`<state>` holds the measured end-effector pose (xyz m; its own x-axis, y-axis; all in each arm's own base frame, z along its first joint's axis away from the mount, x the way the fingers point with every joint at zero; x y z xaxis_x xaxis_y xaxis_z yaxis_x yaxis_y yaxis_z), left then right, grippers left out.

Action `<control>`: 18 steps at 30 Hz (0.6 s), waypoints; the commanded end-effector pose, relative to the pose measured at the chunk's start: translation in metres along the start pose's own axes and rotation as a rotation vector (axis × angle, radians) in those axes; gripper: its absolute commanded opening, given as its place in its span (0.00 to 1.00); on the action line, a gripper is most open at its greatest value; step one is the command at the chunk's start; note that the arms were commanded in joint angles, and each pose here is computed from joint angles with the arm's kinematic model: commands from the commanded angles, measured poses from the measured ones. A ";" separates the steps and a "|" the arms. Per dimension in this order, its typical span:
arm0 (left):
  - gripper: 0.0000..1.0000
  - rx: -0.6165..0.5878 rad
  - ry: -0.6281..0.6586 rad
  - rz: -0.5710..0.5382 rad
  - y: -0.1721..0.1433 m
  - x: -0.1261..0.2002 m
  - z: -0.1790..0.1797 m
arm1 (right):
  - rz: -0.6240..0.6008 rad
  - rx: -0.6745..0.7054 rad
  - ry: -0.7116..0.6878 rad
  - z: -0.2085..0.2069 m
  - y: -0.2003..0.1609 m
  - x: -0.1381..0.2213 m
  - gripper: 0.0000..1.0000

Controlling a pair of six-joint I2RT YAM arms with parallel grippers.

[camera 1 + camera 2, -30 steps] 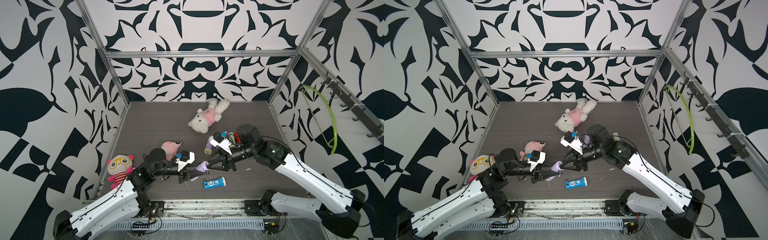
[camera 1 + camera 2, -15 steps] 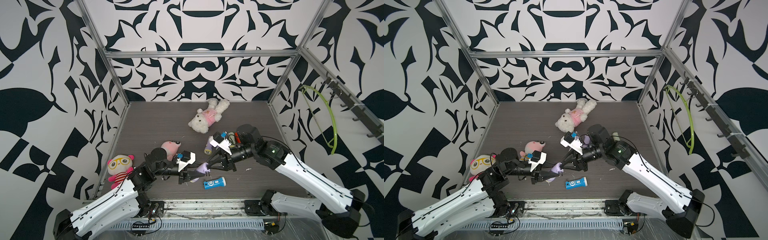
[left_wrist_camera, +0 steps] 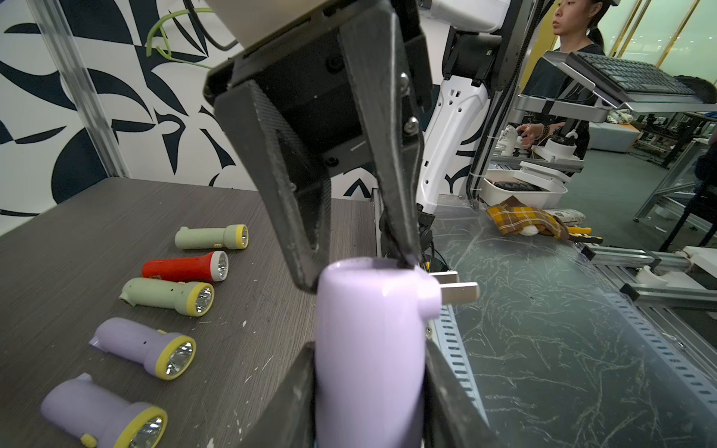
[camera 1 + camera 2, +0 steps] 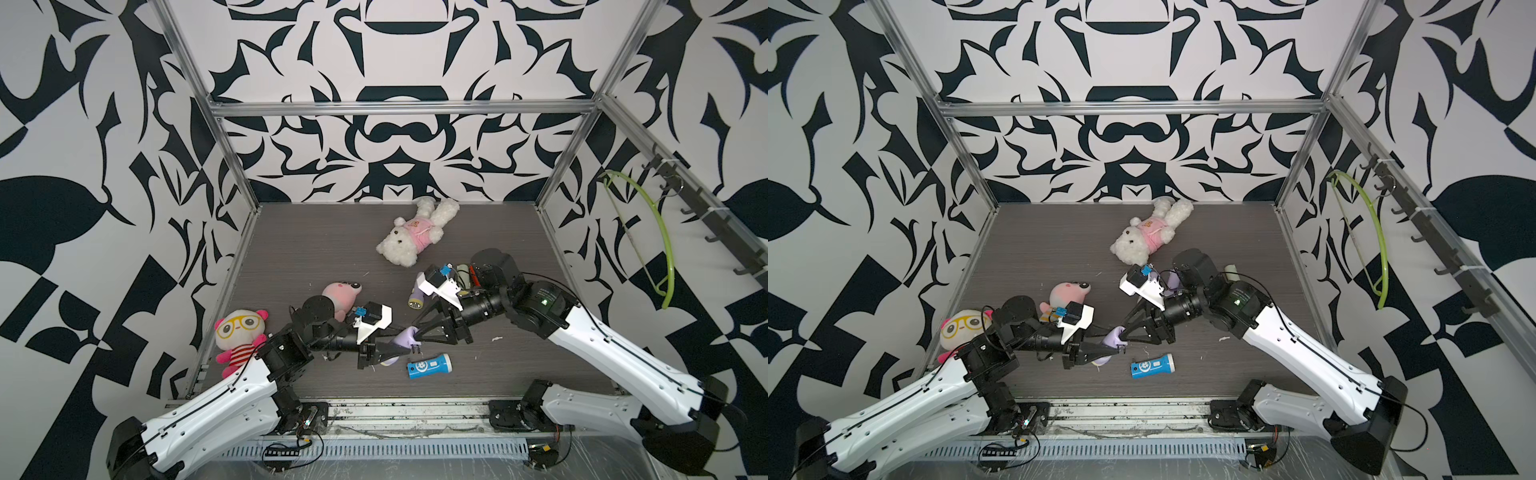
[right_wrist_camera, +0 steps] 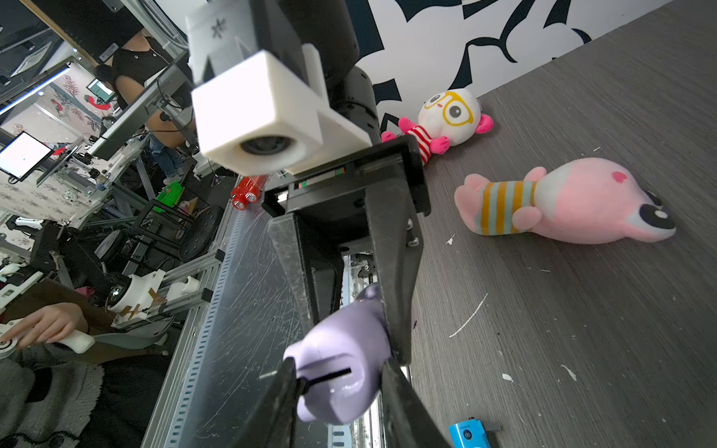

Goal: Close the plug at the bottom of the flashlight
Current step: Close the plug of the flashlight.

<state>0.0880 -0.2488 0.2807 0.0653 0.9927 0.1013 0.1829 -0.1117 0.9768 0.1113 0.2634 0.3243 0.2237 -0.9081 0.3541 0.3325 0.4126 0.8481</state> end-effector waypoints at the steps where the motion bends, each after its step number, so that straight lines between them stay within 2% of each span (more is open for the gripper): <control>1: 0.02 -0.080 -0.008 -0.087 0.031 0.003 -0.006 | 0.014 -0.002 0.032 0.006 -0.003 -0.003 0.38; 18: 0.01 -0.090 0.021 -0.096 0.035 0.004 -0.003 | 0.027 0.018 -0.001 0.003 -0.012 -0.007 0.38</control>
<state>0.0870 -0.2487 0.2785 0.0715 0.9913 0.1108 0.1897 -0.1226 0.9742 0.1085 0.2642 0.3195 0.2162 -0.9070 0.3615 0.3193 0.4155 0.8517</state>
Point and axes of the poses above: each gripper's point midway between its finger pads, its own x axis back along the fingers, its own z axis along the line the jaws close on, y = z × x, the point moved 4 cm from there along x, back along the fingers, and after that the axes turned 6 degrees about x, right-handed, at the moved point
